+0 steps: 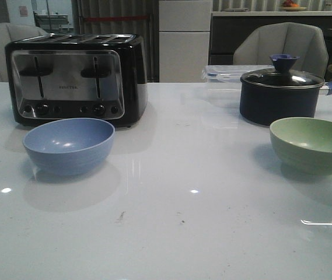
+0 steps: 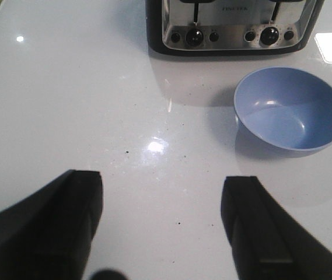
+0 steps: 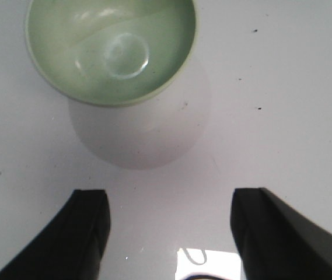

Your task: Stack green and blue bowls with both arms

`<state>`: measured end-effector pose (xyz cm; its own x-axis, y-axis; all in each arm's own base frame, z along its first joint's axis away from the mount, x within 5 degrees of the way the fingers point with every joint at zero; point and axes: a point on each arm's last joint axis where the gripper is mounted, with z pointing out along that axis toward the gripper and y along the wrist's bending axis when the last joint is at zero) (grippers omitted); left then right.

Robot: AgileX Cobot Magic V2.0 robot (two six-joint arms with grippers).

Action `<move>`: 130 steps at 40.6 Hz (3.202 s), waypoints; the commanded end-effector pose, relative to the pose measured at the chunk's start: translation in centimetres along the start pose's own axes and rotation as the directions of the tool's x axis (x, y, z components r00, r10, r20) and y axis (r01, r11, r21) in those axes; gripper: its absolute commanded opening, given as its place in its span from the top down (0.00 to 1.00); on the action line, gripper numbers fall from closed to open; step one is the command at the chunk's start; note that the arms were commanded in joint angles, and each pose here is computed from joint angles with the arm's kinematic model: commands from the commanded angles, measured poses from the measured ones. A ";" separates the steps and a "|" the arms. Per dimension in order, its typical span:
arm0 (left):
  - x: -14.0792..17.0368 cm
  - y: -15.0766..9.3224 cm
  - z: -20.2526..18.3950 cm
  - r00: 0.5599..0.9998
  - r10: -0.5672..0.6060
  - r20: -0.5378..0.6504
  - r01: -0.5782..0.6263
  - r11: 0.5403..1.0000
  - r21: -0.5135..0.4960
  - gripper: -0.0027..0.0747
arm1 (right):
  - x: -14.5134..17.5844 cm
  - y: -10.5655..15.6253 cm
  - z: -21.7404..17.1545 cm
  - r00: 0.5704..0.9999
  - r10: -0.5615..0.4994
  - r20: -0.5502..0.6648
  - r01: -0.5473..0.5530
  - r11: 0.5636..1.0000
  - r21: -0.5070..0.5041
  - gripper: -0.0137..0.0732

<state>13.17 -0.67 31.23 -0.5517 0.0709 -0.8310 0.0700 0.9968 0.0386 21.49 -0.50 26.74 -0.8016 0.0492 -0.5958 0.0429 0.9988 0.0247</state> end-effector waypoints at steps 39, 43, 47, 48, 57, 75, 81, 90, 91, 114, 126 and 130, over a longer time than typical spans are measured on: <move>-1.6 -0.1 0.2 0.997 -0.015 0.081 0.014 1.000 0.009 0.39 | -11.3 -1.4 13.9 0.965 0.030 -0.259 -0.033 0.999 -0.007 0.55; -1.6 -0.1 0.2 0.997 -0.015 0.081 0.014 1.000 0.009 0.39 | -11.4 -1.4 13.8 0.966 0.030 -0.255 -0.033 0.999 -0.007 0.63; -1.6 -0.1 0.2 0.997 -0.015 0.081 0.014 1.000 0.009 0.39 | -11.4 -1.4 13.6 0.966 0.021 -0.259 -0.025 1.000 -0.011 0.72; -1.6 -0.1 0.2 0.997 -0.015 0.081 0.014 1.000 0.009 0.39 | -11.5 -1.3 13.6 0.965 0.020 -0.261 -0.024 1.000 -0.012 0.73; -1.6 -0.1 0.2 0.997 -0.015 0.081 0.014 1.000 0.009 0.39 | -13.3 0.8 10.4 0.973 -0.043 -0.228 0.030 0.998 -0.059 0.78; -1.6 -0.1 0.2 0.997 -0.015 0.081 0.014 1.000 0.009 0.39 | -11.8 14.8 8.4 0.948 -0.302 -0.104 0.254 0.910 -0.328 0.78; -1.6 -0.1 0.2 0.997 -0.015 0.081 0.014 1.000 0.009 0.39 | -9.3 18.5 11.1 0.904 -0.391 -0.170 0.308 0.874 -0.375 0.78; -1.6 -0.1 0.2 0.997 -0.015 0.081 0.014 1.000 0.009 0.39 | -8.2 19.4 12.7 0.882 -0.424 -0.203 0.330 0.866 -0.376 0.60; -1.6 -0.1 0.2 0.997 -0.015 0.081 0.014 1.000 0.009 0.39 | -8.3 19.4 12.7 0.884 -0.424 -0.199 0.331 0.866 -0.375 0.56; -1.6 -0.1 0.2 0.996 -0.015 0.083 0.014 1.000 0.009 0.39 | -6.0 17.3 -1.2 0.832 -0.503 0.234 0.554 0.742 -0.377 0.27; -1.6 -0.3 0.8 0.998 -0.006 0.063 0.005 1.000 0.024 0.38 | 0.5 12.9 -5.0 0.822 -0.470 0.322 0.566 0.740 -0.364 0.27; -1.8 -0.9 1.8 0.999 0.011 0.040 -0.014 0.997 0.074 0.26 | 2.6 11.4 -5.8 0.820 -0.456 0.346 0.565 0.743 -0.360 0.27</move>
<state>14.57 -1.12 30.29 -0.6001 0.0834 -0.7956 0.1050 0.9942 0.0250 17.56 11.77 28.83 -0.5539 -0.4668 -0.6894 -0.6416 0.7670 -0.0038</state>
